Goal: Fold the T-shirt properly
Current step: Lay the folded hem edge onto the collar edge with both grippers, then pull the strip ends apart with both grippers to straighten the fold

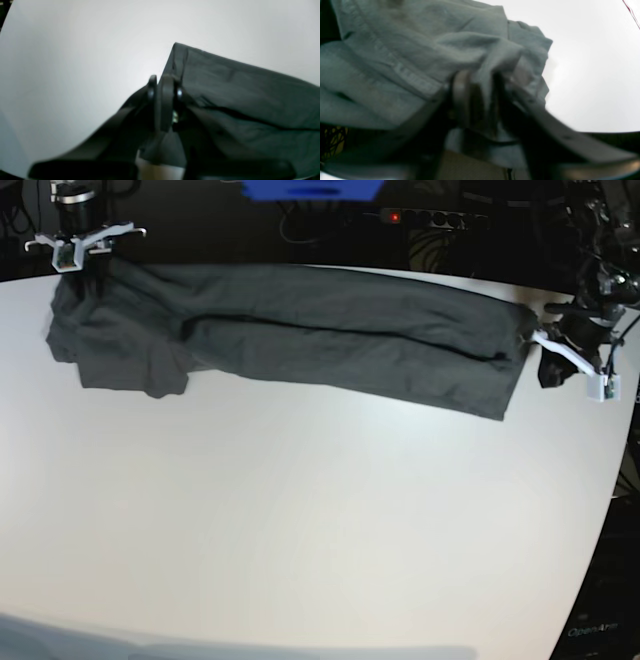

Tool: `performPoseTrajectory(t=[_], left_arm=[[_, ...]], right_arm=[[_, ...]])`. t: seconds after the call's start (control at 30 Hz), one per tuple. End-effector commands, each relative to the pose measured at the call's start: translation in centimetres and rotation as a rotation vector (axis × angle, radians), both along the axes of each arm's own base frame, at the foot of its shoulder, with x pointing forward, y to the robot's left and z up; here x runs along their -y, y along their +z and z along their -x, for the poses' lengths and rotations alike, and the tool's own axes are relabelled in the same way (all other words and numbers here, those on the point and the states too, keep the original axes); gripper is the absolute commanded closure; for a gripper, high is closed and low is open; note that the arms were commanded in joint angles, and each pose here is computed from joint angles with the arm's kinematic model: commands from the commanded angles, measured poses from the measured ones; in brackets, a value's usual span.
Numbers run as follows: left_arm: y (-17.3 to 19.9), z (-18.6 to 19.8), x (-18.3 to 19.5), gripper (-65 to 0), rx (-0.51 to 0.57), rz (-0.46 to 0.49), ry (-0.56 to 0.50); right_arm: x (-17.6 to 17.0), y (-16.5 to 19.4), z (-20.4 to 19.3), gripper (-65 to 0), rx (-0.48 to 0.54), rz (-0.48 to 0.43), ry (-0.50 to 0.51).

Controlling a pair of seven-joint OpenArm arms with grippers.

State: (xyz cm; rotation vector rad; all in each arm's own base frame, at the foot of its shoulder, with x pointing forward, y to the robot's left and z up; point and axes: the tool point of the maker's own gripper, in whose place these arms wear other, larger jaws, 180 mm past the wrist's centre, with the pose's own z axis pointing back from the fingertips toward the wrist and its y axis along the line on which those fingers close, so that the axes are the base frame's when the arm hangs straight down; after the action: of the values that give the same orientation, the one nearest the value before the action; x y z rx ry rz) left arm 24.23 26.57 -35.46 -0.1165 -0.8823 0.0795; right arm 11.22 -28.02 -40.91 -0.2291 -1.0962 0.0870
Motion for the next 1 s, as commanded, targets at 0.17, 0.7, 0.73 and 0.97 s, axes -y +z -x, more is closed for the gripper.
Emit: performPoseTrajectory(t=[0.17,0.7,0.73,0.97], left_arm=[[1.3,-0.8,-0.1,-3.2,0.046,-0.008,-0.012],[-1.2,-4.3,6.5,-3.3,0.020,0.102,-0.157],[-1.3,-4.5,6.8,-3.3,0.020,0.105,-0.165],[-3.7,-5.3,7.2,-3.3,-0.037,0.127,-0.163]], right_arm=[[0.5,1.1,-0.2,-35.0,0.046,0.014,-0.005],[1.8,2.0,-0.4,-35.1,0.068,0.046,-0.030],[2.3,2.3,-0.4,-35.0,0.076,0.055,-0.046],[4.8,3.8,-1.2,-34.5,0.136,0.097,-0.127]])
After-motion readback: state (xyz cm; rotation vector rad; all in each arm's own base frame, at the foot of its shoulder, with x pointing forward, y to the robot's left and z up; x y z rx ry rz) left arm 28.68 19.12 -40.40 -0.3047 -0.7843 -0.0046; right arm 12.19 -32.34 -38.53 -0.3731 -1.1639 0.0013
